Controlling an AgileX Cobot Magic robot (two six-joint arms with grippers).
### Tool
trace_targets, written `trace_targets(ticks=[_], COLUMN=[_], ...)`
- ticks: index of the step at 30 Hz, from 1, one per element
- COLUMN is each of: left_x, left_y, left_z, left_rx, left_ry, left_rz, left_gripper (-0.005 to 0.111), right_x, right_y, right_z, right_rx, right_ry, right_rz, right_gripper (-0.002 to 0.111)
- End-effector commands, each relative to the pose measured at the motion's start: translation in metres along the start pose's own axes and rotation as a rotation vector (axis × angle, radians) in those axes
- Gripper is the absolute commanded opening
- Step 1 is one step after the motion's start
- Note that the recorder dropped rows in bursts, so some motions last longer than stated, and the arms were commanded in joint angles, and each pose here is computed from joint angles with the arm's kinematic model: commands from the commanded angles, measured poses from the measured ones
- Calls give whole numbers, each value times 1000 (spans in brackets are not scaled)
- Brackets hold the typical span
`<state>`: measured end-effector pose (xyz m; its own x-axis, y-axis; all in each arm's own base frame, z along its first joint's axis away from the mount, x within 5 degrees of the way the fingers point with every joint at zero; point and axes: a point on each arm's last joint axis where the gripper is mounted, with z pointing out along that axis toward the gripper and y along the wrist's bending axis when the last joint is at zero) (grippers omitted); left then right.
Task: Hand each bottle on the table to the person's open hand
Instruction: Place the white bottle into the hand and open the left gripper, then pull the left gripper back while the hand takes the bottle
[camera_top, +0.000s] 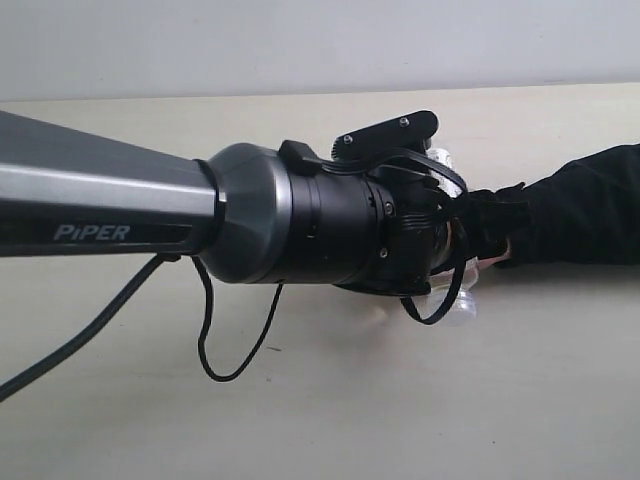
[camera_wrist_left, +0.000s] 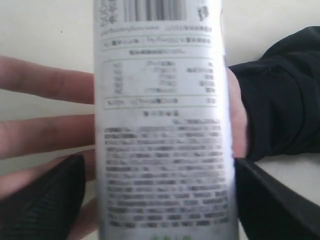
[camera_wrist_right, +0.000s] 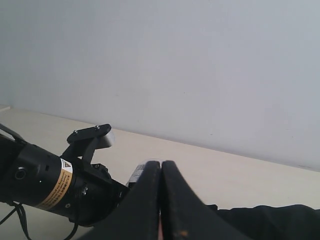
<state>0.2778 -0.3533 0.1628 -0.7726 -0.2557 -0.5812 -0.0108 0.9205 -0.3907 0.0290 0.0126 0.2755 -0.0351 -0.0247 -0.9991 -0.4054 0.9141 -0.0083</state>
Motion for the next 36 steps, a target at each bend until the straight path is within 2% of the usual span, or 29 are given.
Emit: trace_targets(ticks=[1, 25, 36], left_x=[-1, -1, -8], left_y=[0, 0, 6], left_z=[0, 0, 2], left_rx=[-5, -5, -29], left_ry=[-2, -2, -21], left_rz=[7, 32, 35], left_gripper=[86, 86, 84], right_x=[0, 0, 0], right_y=[0, 0, 0], right_z=[0, 0, 0], right_rx=[-5, -5, -5], right_ry=[-12, -12, -12], right_rz=[2, 2, 2], right_gripper=[0, 0, 0])
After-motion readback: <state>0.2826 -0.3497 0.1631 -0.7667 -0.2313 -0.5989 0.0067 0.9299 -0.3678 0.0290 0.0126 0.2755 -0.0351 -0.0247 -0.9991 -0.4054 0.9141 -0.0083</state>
